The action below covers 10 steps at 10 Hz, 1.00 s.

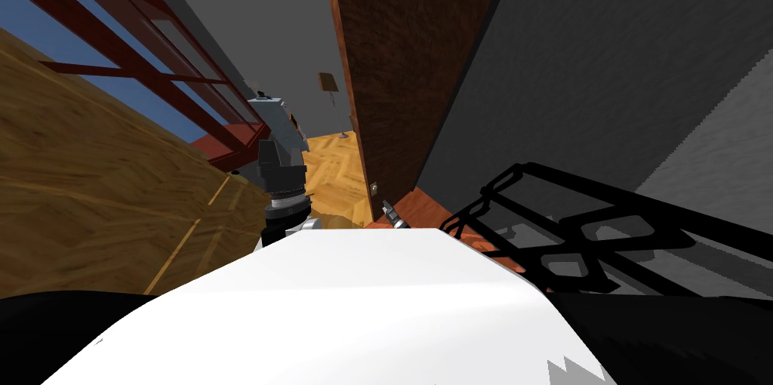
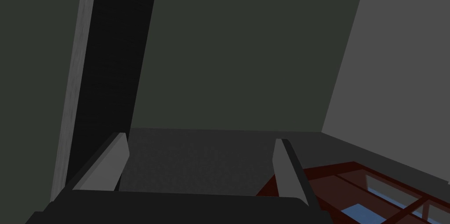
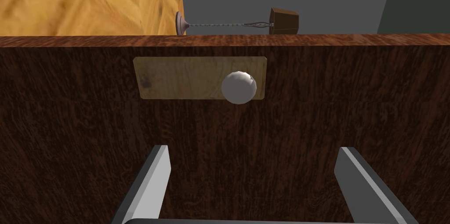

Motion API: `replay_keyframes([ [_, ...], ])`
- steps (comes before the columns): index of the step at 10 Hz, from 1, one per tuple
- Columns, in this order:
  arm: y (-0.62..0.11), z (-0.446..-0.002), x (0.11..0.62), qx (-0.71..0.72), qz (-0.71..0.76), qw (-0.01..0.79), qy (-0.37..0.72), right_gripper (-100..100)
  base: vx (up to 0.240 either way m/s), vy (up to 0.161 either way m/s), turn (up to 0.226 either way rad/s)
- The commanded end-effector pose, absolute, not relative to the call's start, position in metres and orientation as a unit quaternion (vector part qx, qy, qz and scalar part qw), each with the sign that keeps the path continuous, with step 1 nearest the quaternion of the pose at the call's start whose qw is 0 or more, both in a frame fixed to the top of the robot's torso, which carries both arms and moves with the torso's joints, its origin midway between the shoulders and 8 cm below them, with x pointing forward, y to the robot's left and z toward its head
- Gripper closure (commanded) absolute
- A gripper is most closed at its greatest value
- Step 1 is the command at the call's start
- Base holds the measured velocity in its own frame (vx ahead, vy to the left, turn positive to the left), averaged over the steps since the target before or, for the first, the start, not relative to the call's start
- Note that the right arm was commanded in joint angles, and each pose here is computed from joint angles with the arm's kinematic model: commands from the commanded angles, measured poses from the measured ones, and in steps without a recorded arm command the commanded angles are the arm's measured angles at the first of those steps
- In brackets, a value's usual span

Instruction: Push the door open

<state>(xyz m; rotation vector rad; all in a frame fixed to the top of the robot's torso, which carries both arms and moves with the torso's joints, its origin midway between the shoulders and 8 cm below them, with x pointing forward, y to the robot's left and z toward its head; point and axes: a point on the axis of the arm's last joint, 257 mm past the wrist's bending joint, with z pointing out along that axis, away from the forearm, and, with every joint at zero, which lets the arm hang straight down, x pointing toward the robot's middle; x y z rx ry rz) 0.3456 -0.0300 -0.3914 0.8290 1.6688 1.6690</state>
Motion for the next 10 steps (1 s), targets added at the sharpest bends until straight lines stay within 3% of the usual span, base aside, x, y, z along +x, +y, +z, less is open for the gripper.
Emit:
replay_keyframes([
  [1, -0.0300, -0.3914, 0.3456, 0.315, 0.633, 0.315, 0.633, -100, 0.001, 0.002, 0.026],
  [10, -0.0298, -0.3914, 0.3437, 0.311, 0.635, 0.311, 0.635, -100, 0.005, -0.001, -0.015],
])
